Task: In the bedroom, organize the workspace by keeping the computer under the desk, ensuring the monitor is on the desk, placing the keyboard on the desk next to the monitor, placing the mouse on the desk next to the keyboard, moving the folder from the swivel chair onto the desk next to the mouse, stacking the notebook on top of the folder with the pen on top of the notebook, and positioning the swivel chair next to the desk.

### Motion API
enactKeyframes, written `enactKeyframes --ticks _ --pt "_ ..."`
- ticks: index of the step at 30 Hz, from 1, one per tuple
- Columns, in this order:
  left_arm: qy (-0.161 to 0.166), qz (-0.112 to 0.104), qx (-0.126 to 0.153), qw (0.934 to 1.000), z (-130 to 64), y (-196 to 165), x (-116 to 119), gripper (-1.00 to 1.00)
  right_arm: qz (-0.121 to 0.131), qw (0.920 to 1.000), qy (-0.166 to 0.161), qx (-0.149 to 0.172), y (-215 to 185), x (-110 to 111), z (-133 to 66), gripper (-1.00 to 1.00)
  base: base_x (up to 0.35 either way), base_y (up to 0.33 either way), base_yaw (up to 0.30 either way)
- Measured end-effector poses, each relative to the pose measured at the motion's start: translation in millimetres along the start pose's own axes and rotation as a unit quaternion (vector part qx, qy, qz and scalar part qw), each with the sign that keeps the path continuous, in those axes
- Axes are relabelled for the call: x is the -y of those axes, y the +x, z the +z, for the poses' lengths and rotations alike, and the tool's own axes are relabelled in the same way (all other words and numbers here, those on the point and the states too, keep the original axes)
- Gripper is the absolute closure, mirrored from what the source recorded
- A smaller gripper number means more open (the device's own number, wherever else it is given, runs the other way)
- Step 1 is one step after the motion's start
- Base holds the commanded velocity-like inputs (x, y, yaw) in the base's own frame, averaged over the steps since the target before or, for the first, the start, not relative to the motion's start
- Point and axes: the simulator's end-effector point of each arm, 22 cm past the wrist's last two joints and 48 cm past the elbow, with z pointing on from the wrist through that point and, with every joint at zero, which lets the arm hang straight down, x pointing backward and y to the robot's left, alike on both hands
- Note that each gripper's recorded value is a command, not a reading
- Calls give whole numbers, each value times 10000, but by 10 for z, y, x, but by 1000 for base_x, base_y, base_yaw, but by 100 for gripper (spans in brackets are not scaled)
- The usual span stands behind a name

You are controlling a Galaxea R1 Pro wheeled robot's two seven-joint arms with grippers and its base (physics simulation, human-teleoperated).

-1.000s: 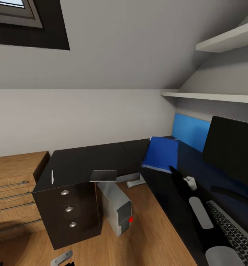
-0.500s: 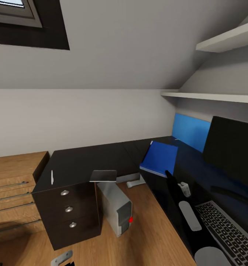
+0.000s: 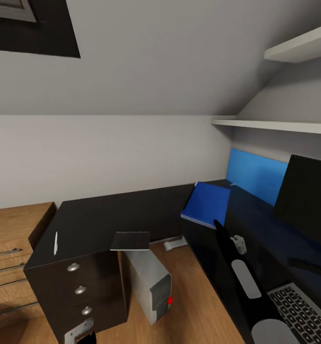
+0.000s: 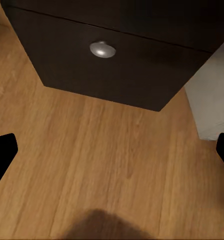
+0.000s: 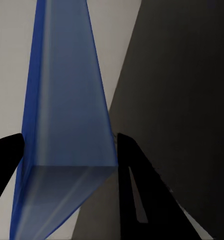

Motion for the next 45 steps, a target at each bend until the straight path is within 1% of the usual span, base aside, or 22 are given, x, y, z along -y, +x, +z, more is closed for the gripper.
enactKeyframes --ticks 6,9,11,12,14,17,21,23,25,26,28,29,30,34,39,45 --pt "-6 -1 -1 10000 3 1 -3 -100 26 10000 20 19 1 14 2 100 137 -34 0" --pt "-7 7 3 10000 3 -1 -1 -100 15 9999 94 43 13 75 0 100 31 -8 0" --pt "-3 7 7 10000 2 -7 6 -100 3 9997 199 115 14 170 -5 100 14 -3 0" --pt "0 5 11 10000 1 -11 11 -100 -7 9994 264 208 -7 228 -11 100 5 -1 0" --pt "25 -12 48 10000 -3 -52 37 -100 -31 9979 365 534 -106 315 -31 100 3 -1 0" --pt "85 -61 131 9999 -14 -141 96 -100 -36 9971 429 622 -113 359 -40 100 1 0 0" --pt "149 -96 171 9997 -25 -226 151 -100 -42 9956 730 589 -44 572 -63 100 0 0 0" --pt "241 -69 80 9997 -43 -267 221 -100 -46 9947 865 560 -8 671 -77 100 0 0 0" --pt "365 -6 -53 9993 -110 -265 283 -100 -50 9943 911 551 5 706 -82 100 0 0 0" --pt "571 136 -259 9979 -309 -181 312 -100 -47 9940 946 546 12 730 -86 100 0 0 0" --pt "816 305 -479 9950 -626 -43 319 -100 -37 9938 966 541 22 742 -88 100 0 0 0" --pt "881 358 -565 9939 -743 20 304 -100 -28 9938 974 541 27 746 -89 100 0 0 0" --pt "906 379 -603 9933 -792 49 298 -100 -16 9936 983 555 21 752 -92 100 0 0 0" --pt "941 414 -671 9924 -830 139 280 -100 53 9917 1098 666 4 852 -108 100 0 0 0" --pt "924 419 -685 9925 -769 218 254 -100 117 9919 1071 666 94 896 -106 100 0 0 0" --pt "879 409 -710 9928 -692 309 206 -100 134 9923 1032 674 130 949 -100 100 0 0 0"
